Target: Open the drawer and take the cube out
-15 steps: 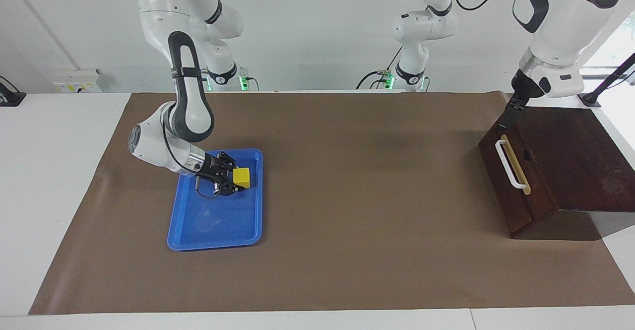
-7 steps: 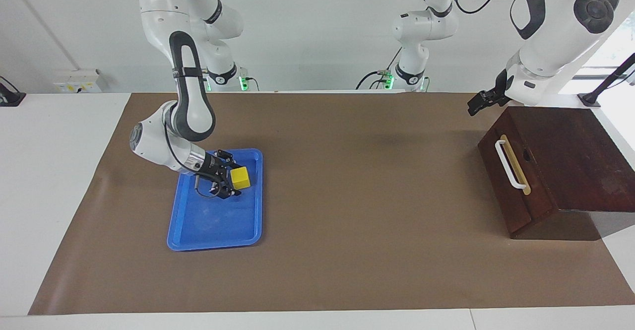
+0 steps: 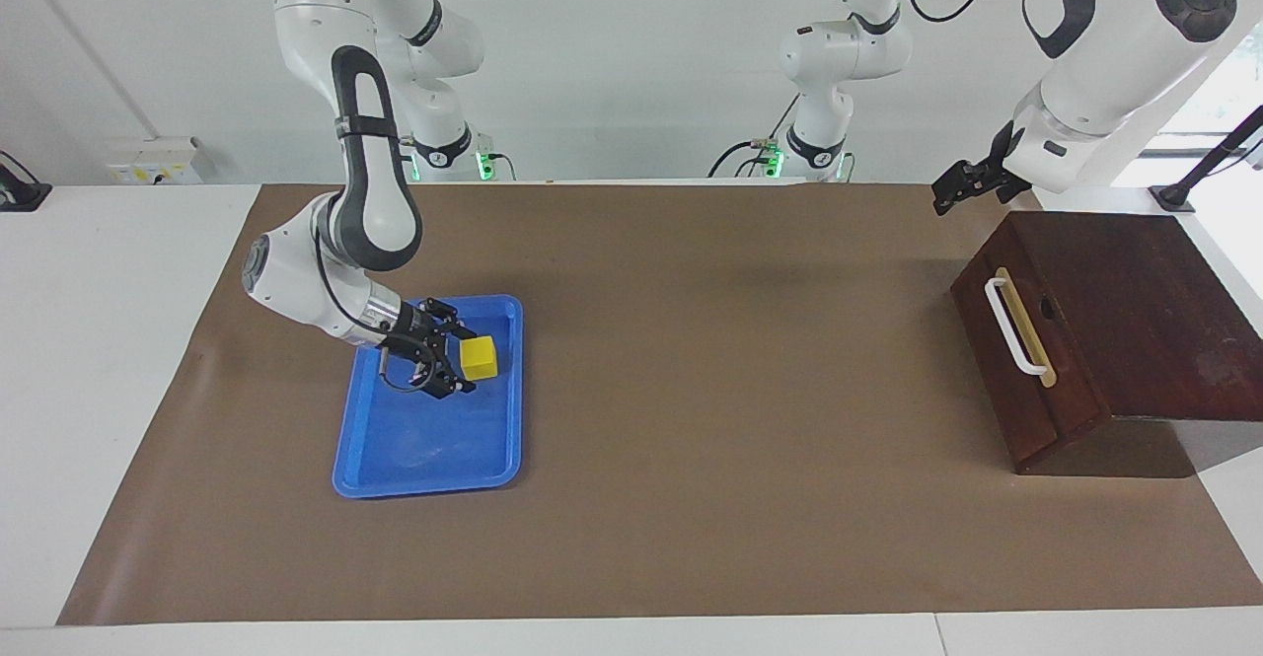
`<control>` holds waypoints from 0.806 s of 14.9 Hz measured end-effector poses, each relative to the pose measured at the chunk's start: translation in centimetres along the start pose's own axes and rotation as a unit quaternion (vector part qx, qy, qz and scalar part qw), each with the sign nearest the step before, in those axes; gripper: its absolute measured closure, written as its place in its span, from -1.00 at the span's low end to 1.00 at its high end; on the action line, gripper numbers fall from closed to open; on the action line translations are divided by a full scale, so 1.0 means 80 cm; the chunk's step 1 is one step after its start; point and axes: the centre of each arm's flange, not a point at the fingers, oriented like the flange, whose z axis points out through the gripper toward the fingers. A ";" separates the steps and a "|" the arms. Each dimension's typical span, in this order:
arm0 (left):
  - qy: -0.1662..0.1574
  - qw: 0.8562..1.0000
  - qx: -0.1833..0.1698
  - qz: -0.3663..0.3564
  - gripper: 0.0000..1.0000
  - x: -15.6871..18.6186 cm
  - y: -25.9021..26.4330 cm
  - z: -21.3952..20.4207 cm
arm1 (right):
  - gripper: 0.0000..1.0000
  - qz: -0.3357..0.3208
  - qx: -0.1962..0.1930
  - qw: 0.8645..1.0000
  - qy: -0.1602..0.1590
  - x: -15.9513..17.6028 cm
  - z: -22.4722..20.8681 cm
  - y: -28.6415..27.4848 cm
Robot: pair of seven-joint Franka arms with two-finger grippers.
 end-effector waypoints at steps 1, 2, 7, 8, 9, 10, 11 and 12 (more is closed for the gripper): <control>0.000 1.000 0.000 0.000 -1.00 0.000 0.000 0.000 | -1.00 -0.037 -0.012 0.999 0.021 -0.012 -0.026 -0.005; 0.000 1.000 0.000 0.001 -1.00 0.000 0.000 0.000 | -1.00 -0.084 -0.027 0.995 0.039 -0.025 -0.053 -0.008; 0.000 1.000 -0.001 0.001 -1.00 0.000 -0.004 0.000 | -1.00 -0.378 -0.124 0.910 0.117 -0.067 -0.167 -0.004; 0.001 1.000 -0.001 0.000 -1.00 0.001 -0.005 0.000 | -1.00 -0.434 -0.135 0.881 0.130 -0.072 -0.185 -0.003; 0.002 1.000 -0.001 0.000 -1.00 0.001 -0.005 -0.001 | -1.00 -0.485 -0.145 0.851 0.139 -0.077 -0.199 -0.002; 0.003 1.000 -0.001 0.001 -1.00 0.001 -0.005 -0.001 | -1.00 -0.529 -0.154 0.822 0.145 -0.082 -0.212 -0.001; 0.004 1.000 -0.001 0.001 -1.00 0.002 -0.005 -0.001 | -1.00 -0.565 -0.163 0.795 0.151 -0.086 -0.224 0.000; 0.006 1.000 -0.002 0.002 -1.00 0.002 -0.005 -0.002 | -1.00 -0.588 -0.172 0.775 0.156 -0.091 -0.236 0.002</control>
